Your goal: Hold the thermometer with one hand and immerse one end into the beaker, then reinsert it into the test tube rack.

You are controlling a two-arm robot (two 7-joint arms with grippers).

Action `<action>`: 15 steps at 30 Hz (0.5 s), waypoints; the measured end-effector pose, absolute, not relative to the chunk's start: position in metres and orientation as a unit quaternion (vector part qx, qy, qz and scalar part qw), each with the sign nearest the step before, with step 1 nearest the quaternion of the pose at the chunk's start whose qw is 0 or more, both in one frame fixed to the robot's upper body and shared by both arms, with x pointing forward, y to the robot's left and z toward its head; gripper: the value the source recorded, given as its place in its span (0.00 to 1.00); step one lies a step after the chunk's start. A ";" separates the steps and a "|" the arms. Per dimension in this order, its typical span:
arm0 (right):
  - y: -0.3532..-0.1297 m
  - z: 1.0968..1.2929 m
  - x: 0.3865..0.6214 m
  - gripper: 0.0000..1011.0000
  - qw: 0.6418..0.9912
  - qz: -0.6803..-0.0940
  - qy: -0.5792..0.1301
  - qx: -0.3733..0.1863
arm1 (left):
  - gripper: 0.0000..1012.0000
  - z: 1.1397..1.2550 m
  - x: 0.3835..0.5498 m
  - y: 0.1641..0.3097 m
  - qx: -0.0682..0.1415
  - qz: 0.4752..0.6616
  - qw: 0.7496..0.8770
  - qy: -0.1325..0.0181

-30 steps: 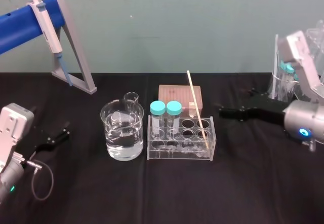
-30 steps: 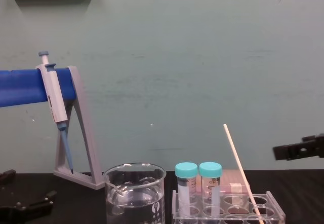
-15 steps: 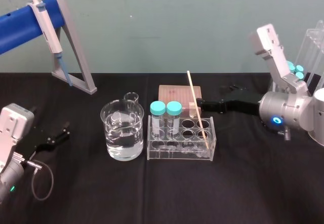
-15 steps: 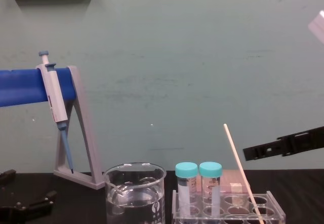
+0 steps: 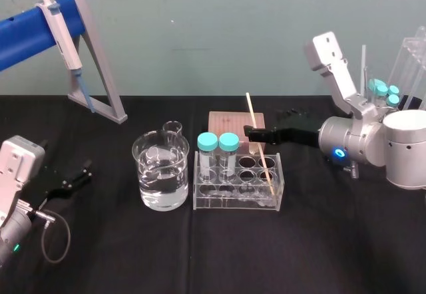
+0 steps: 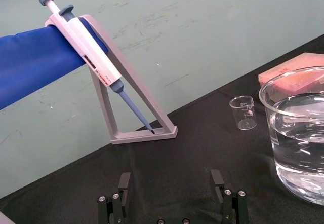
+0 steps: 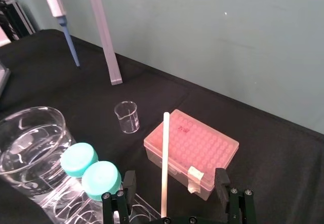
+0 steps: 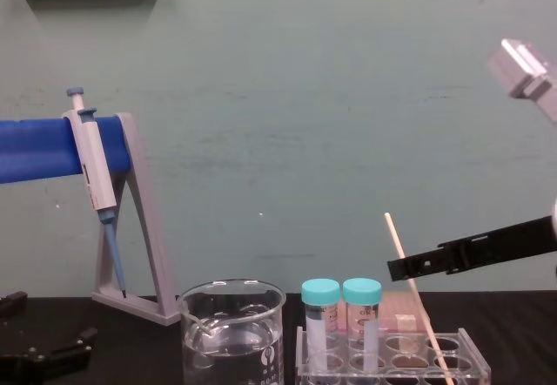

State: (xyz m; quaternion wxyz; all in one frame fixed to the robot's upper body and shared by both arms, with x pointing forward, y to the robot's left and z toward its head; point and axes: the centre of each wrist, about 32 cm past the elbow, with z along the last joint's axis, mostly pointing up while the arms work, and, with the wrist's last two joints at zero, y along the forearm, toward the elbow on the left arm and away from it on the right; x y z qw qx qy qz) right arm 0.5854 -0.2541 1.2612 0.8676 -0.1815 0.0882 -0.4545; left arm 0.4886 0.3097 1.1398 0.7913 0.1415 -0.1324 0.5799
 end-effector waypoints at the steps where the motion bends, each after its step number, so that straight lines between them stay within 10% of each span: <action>1: -0.252 1.259 0.588 0.99 0.867 -0.455 0.090 -0.183 | 0.99 1.140 0.489 0.310 0.141 0.580 0.791 -0.132; 15: -0.235 1.240 0.604 0.94 0.861 -0.459 0.106 -0.193 | 0.99 1.140 0.489 0.310 0.141 0.580 0.791 -0.132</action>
